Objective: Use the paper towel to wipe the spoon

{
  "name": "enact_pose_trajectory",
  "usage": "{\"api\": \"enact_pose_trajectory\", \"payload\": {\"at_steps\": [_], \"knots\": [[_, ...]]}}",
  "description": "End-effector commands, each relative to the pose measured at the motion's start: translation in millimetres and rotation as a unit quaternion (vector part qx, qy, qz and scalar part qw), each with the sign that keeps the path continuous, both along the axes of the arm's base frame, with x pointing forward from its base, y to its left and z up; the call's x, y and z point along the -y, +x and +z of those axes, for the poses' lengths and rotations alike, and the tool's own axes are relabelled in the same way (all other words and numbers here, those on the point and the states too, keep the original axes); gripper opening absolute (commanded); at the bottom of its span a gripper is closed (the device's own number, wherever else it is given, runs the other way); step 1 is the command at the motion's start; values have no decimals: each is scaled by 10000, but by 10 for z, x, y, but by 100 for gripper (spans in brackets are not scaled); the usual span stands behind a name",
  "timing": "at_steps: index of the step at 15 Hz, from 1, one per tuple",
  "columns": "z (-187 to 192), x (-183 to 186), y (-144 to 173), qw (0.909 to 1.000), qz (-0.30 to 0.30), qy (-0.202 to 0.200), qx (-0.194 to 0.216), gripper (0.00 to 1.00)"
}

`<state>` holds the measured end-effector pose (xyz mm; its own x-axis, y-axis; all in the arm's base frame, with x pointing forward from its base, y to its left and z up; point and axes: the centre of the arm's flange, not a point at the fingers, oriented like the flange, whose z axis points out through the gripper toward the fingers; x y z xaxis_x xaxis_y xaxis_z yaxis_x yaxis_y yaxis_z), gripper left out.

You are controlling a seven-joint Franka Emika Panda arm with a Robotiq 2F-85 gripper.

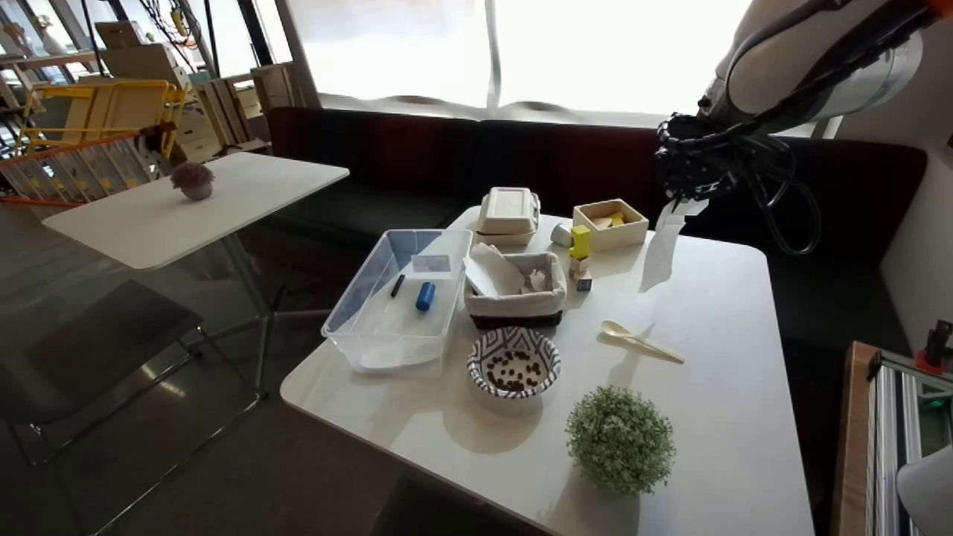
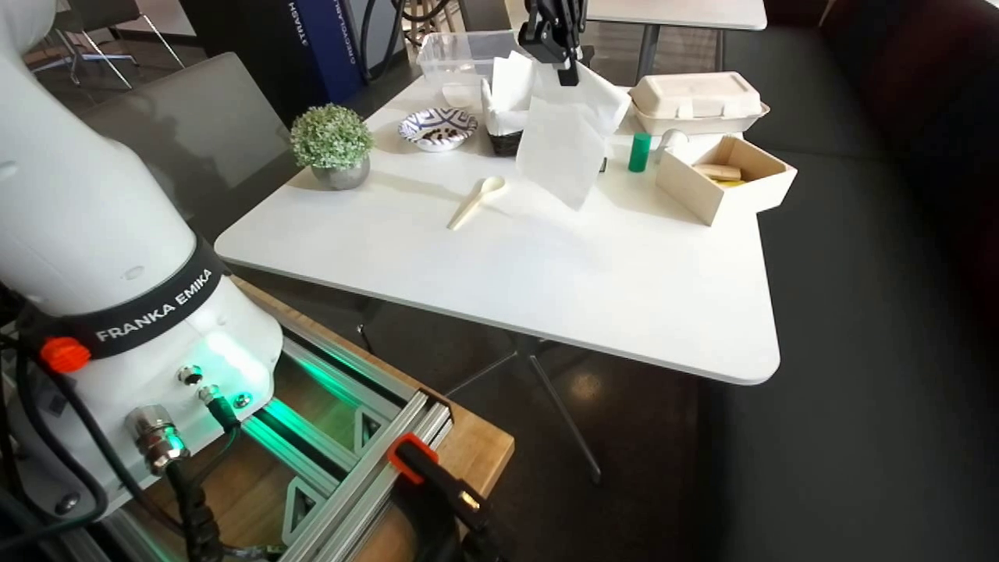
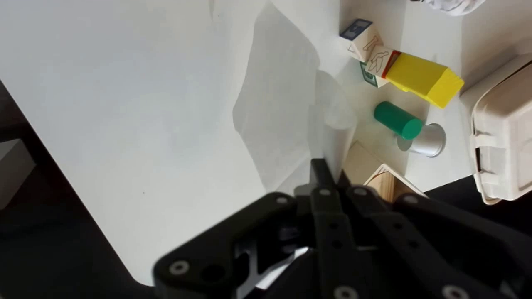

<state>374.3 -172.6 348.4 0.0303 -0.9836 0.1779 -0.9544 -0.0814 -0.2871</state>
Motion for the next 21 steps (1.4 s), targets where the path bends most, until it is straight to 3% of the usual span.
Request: {"api": "enact_pose_trajectory", "payload": {"at_steps": [1,7,10,14,18,21], "knots": [[-20,197,53,9999,-117,-60,102,0],[-119,633,-3,9961,-63,50,883,0],[-402,762,-52,9951,62,25,987,0],[-752,914,-163,9982,233,105,541,0],[-1047,1115,-349,9990,312,14,-316,0],[-1381,1209,-464,9933,427,54,-1074,0]]}}
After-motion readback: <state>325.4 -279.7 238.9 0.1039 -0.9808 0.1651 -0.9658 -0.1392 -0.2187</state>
